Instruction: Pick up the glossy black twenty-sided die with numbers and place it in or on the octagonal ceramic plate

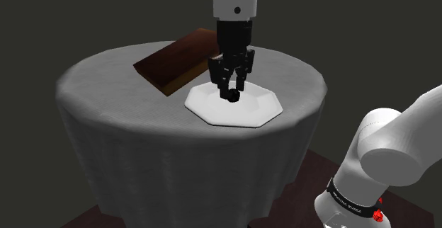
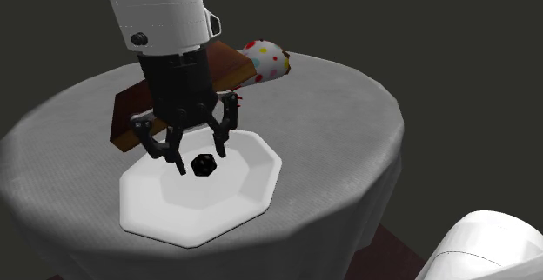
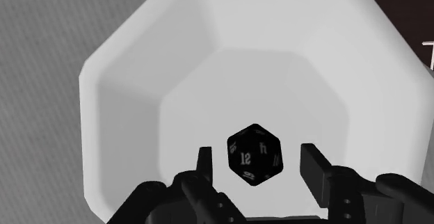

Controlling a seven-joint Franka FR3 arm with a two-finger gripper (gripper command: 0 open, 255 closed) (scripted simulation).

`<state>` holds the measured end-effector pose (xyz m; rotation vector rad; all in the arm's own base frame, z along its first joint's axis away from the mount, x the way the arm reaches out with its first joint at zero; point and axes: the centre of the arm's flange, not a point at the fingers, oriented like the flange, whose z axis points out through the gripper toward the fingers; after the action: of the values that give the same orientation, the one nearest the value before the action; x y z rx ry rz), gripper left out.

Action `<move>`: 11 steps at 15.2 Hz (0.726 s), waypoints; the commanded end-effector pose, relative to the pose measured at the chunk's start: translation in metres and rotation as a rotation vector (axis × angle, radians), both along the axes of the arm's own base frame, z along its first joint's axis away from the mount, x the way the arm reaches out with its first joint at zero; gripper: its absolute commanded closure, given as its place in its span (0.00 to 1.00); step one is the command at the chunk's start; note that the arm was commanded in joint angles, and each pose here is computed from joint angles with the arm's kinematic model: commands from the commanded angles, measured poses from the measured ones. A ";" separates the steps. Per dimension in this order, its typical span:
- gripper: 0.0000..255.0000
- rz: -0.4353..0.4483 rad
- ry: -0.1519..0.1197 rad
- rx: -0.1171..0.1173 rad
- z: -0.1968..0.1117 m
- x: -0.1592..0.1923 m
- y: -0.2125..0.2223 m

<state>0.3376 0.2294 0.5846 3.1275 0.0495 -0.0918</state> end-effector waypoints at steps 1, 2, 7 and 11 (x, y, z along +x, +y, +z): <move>0.00 0.000 0.000 0.000 0.000 0.000 0.000; 0.00 0.000 0.000 0.000 0.000 0.000 0.000; 0.00 0.000 0.000 0.000 0.026 0.002 0.000; 0.00 0.000 0.000 0.000 0.050 0.003 0.001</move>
<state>0.3412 0.2298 0.6307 3.1279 0.0494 -0.0909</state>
